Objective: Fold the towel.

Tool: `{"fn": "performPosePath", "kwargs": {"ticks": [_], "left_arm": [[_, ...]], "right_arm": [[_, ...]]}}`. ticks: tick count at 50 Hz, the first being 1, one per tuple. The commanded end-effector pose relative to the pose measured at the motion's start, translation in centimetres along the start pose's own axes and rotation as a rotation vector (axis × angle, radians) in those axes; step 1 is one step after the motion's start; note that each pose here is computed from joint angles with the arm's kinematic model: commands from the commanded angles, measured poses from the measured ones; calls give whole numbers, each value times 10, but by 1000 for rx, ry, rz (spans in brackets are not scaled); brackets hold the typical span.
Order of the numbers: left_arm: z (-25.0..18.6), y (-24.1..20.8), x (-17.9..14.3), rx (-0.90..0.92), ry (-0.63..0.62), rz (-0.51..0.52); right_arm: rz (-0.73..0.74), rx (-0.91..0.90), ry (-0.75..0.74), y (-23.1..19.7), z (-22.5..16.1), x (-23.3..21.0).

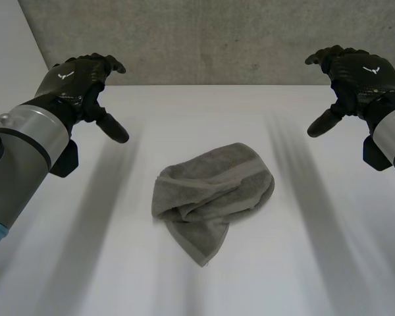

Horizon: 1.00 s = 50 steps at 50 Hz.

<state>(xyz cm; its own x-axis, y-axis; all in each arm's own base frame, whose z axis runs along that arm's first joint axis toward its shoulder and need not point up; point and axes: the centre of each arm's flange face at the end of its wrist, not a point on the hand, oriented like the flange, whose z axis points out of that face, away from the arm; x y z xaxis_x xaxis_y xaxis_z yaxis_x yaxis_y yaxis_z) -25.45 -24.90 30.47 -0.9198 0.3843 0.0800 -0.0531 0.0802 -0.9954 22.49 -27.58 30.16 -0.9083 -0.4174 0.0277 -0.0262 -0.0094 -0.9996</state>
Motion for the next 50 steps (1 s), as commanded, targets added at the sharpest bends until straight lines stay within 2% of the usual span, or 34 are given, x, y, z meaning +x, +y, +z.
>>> {"fn": "performPosePath", "kwargs": {"ticks": [1,5,7,13,16,18,23,28,33,40,46,50], "left_arm": [[1,6,2,-15,17,7],[4,14,5,-39,48,9],[10,30,10,-98,109,8],[13,53,23,-171,206,19],[10,70,38,-219,275,54],[3,87,52,-259,329,115],[-4,112,60,-314,375,216],[-6,131,63,-358,396,268],[-6,145,68,-393,407,276],[-5,137,67,-370,396,263],[-6,110,63,-291,350,218],[0,77,48,-179,261,141]], "right_arm": [[-71,-19,-80,3,0,-8],[-154,-64,-130,18,1,-12],[-192,-90,-144,27,3,-14],[-277,-209,-230,73,11,-33],[-281,-276,-261,101,14,-37],[-277,-301,-270,113,16,-38],[-263,-313,-286,149,23,-44],[-275,-270,-290,164,28,-50],[-282,-223,-295,161,31,-54],[-284,-170,-292,139,30,-53],[-227,-77,-241,90,27,-40],[-183,10,-220,48,23,-22]]}}
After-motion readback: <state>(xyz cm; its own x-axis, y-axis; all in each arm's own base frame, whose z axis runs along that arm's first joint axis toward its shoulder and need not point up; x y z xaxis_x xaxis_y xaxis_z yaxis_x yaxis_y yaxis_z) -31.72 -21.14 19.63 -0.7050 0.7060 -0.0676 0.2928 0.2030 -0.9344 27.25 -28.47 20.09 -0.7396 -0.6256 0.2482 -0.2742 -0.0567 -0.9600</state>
